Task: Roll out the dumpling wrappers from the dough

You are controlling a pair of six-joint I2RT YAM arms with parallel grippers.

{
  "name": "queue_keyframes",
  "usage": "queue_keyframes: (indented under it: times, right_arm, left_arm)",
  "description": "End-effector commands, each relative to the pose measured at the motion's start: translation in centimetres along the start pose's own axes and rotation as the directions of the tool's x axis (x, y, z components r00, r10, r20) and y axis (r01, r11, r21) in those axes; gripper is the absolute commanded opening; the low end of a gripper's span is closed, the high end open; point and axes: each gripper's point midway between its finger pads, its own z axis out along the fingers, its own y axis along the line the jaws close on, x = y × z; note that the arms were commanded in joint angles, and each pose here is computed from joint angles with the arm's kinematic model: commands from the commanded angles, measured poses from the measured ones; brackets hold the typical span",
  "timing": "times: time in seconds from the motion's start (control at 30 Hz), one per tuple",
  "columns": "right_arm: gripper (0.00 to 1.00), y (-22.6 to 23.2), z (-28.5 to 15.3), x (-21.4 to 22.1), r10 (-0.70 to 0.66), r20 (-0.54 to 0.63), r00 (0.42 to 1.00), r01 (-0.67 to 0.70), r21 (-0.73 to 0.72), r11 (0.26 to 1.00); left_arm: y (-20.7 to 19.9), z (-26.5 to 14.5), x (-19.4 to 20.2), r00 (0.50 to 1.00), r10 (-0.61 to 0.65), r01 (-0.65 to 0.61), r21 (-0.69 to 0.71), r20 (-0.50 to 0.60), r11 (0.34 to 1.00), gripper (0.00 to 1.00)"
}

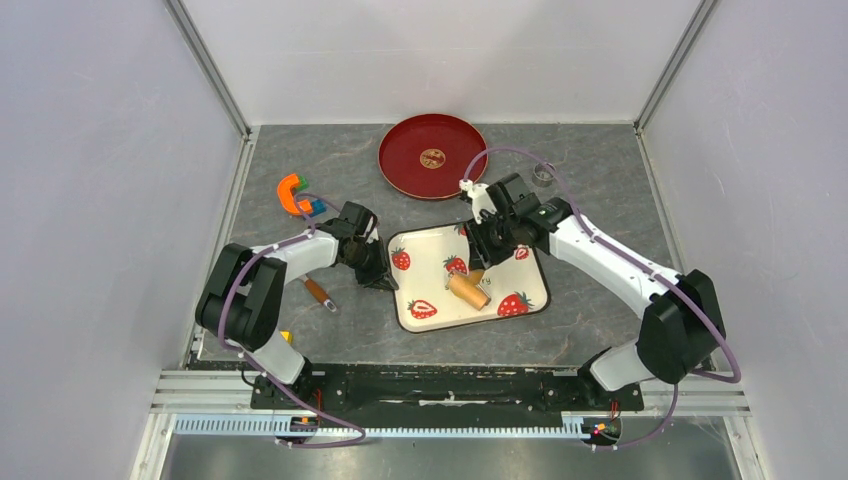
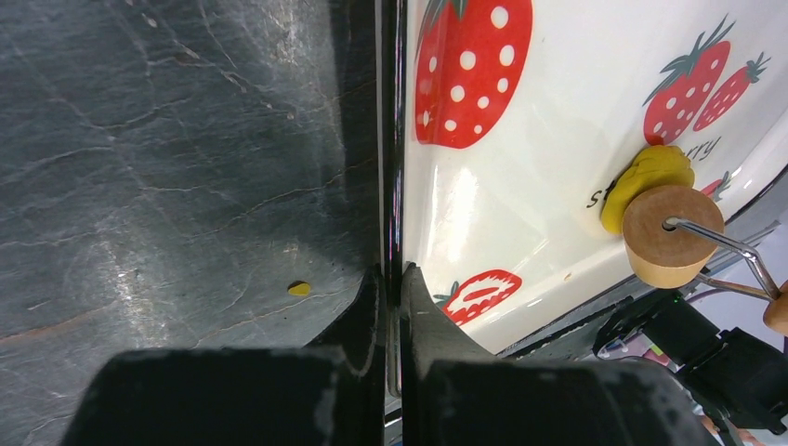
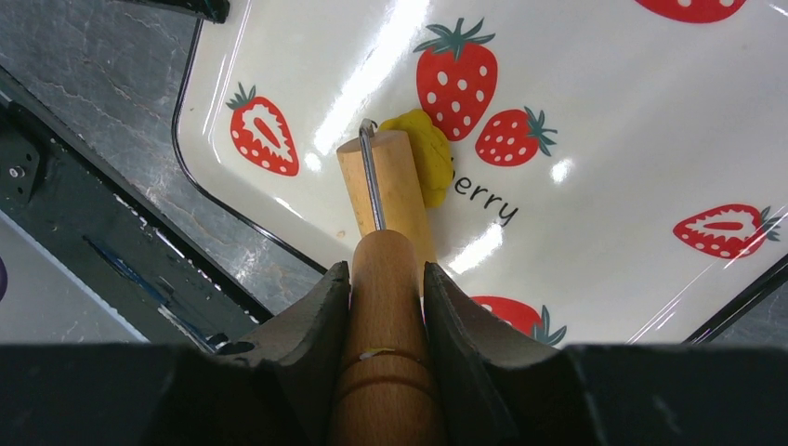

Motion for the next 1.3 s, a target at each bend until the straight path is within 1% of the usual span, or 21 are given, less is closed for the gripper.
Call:
queue_keyframes:
  times: [0.0, 0.1, 0.17, 0.3, 0.47, 0.57, 0.73, 1.0, 1.27]
  right_arm:
    - [0.00, -1.5, 0.5, -1.4, -0.075, 0.022, 0.997, 0.072, 0.117, 0.990]
    - [0.00, -3.0, 1.4, 0.2, -0.083, -0.021, 0.996, 0.086, 0.200, 0.976]
    - [0.00, -3.6, 1.8, 1.1, -0.084, -0.036, 0.996, 0.090, 0.225, 0.970]
    - [0.00, -3.9, 2.7, 3.0, -0.100, -0.074, 0.992, 0.115, 0.239, 0.964]
    - [0.00, -4.9, 3.8, 7.1, -0.093, -0.197, 0.976, 0.146, 0.275, 0.950]
    - [0.00, -5.4, 4.1, 9.1, -0.073, -0.238, 0.968, 0.142, 0.286, 0.948]
    - [0.00, -5.4, 4.0, 11.6, -0.071, -0.282, 0.957, 0.149, 0.267, 0.952]
    - [0.00, -4.1, 3.6, 12.7, -0.073, -0.304, 0.950, 0.137, 0.195, 0.971]
    - [0.00, -3.9, 3.6, 17.1, -0.010, -0.374, 0.927, 0.081, 0.175, 0.981]
  left_arm:
    - [2.0, 0.3, -0.3, 0.999, 0.045, -0.044, -0.090, 0.011, 0.995, 0.02]
    - [2.2, 0.4, -0.1, 0.999, 0.046, -0.046, -0.095, 0.002, 0.994, 0.02]
    - [2.3, 0.4, -0.1, 0.999, 0.045, -0.044, -0.096, -0.001, 0.994, 0.02]
    - [2.2, 0.4, -0.1, 0.999, 0.052, -0.052, -0.093, 0.000, 0.994, 0.02]
    - [2.1, 0.4, -0.2, 0.998, 0.059, -0.059, -0.092, -0.005, 0.994, 0.02]
    - [2.1, 0.4, -0.2, 0.998, 0.060, -0.061, -0.094, -0.007, 0.994, 0.02]
    - [2.1, 0.4, -0.1, 0.998, 0.061, -0.062, -0.096, -0.011, 0.993, 0.02]
    - [2.1, 0.3, -0.3, 0.997, 0.072, -0.072, -0.098, -0.011, 0.993, 0.02]
    - [2.2, 0.3, -0.3, 0.997, 0.072, -0.073, -0.107, -0.016, 0.992, 0.02]
